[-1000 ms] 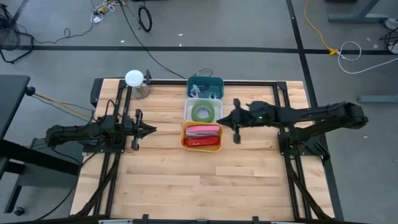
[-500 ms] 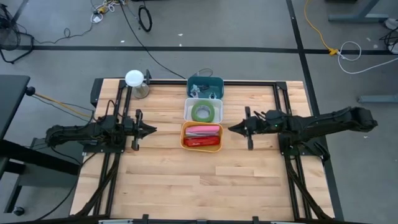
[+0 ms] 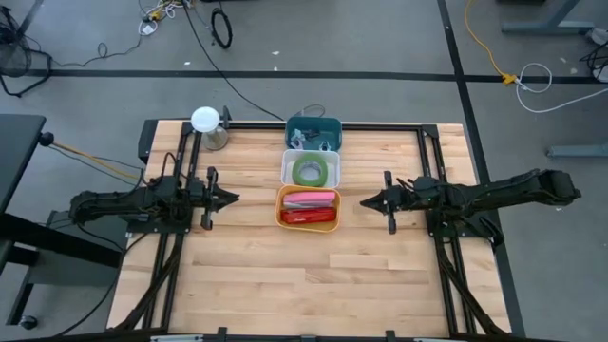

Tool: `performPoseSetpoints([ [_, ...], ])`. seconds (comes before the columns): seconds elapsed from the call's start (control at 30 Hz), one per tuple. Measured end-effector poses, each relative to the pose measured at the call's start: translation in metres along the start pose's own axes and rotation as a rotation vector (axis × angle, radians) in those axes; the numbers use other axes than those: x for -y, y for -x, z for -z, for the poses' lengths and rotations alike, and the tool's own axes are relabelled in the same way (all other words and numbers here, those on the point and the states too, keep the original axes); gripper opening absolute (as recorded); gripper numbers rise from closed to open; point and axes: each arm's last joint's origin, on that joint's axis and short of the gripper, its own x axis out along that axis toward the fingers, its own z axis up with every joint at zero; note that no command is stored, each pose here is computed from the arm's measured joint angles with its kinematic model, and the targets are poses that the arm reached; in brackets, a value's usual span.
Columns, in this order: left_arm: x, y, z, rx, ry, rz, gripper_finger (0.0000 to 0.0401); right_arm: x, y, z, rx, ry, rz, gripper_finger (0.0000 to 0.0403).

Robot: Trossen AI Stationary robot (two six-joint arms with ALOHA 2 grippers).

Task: Pick and place Stapler, Stapler remover, tape
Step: Return to Home Position

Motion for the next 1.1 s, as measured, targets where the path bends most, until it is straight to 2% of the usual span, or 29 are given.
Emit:
performPoseSetpoints([
  [0.53,0.0,0.0,0.0,-0.001,0.0,0.0,0.0037,-0.001,0.022,0.024,0.086,0.012,0.003,0.0],
  [0.83,0.0,0.0,0.0,-0.002,0.0,0.0,0.0037,-0.001,0.028,0.022,0.12,0.059,0.008,0.0],
  [1.1,0.0,0.0,0.0,-0.002,0.0,0.0,0.0037,-0.002,0.036,0.026,0.09,0.054,0.003,0.0],
])
